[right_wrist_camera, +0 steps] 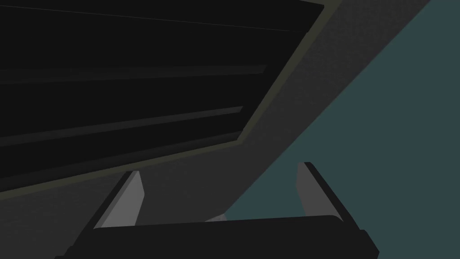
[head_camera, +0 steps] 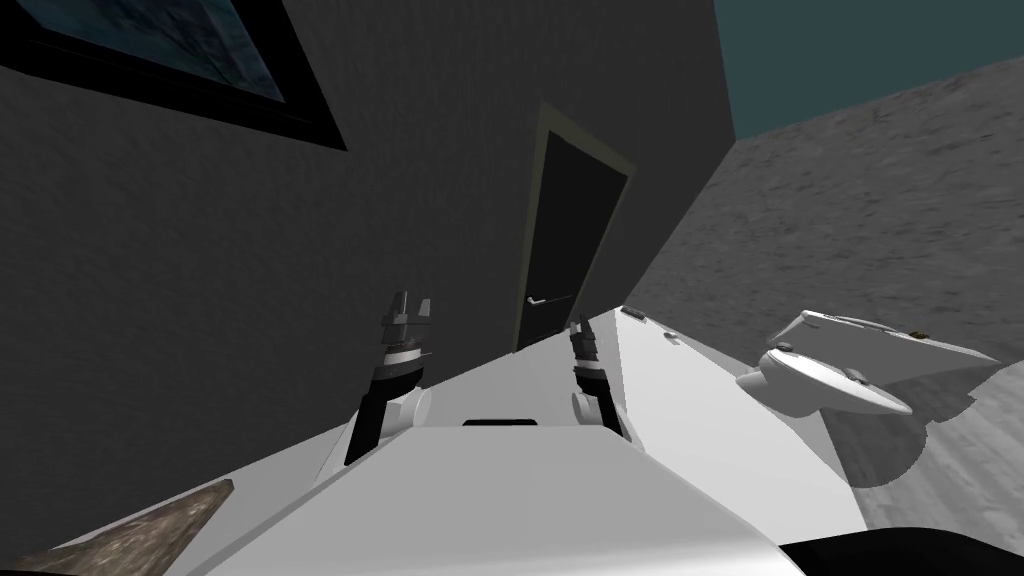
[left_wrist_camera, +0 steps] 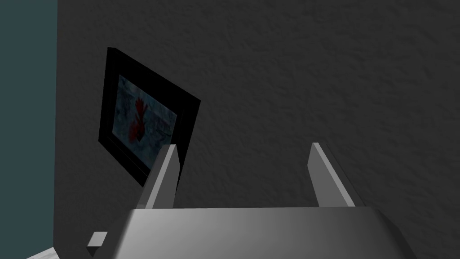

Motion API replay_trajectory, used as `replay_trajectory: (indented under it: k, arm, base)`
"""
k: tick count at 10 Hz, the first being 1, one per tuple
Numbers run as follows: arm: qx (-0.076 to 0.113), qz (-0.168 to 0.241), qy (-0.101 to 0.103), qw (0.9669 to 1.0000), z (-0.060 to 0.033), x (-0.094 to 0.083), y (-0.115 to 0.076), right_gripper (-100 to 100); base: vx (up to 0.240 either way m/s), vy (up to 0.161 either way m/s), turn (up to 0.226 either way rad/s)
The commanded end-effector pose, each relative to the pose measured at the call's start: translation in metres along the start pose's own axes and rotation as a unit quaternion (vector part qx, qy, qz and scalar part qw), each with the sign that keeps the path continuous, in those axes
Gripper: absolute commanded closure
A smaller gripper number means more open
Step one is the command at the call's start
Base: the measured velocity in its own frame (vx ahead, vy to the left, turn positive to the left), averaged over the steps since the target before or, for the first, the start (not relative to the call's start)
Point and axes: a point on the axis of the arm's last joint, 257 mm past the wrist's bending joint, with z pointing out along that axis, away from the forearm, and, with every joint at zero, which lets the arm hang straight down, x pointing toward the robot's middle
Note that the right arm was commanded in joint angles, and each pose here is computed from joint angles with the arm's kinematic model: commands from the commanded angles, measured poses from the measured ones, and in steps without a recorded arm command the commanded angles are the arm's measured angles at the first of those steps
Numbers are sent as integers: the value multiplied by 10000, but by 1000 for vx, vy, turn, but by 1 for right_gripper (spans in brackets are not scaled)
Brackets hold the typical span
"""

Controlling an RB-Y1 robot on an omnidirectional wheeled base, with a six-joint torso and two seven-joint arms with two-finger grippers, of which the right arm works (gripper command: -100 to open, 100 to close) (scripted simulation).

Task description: Pull the door open

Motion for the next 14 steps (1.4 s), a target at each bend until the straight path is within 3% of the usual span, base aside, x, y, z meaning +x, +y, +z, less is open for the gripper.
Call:
replay_trajectory:
  k: [1, 6, 14]
  arm:
    - [114, 53, 53, 9999, -18, 29, -154, -100]
    - [379, 185, 183, 9989, -105, 92, -508, -100]
    - [915, 430, 419, 9940, -326, 178, -1173, -100]
  base:
    - [53, -26, 87]
    - [62, -43, 87]
    - [57, -53, 96]
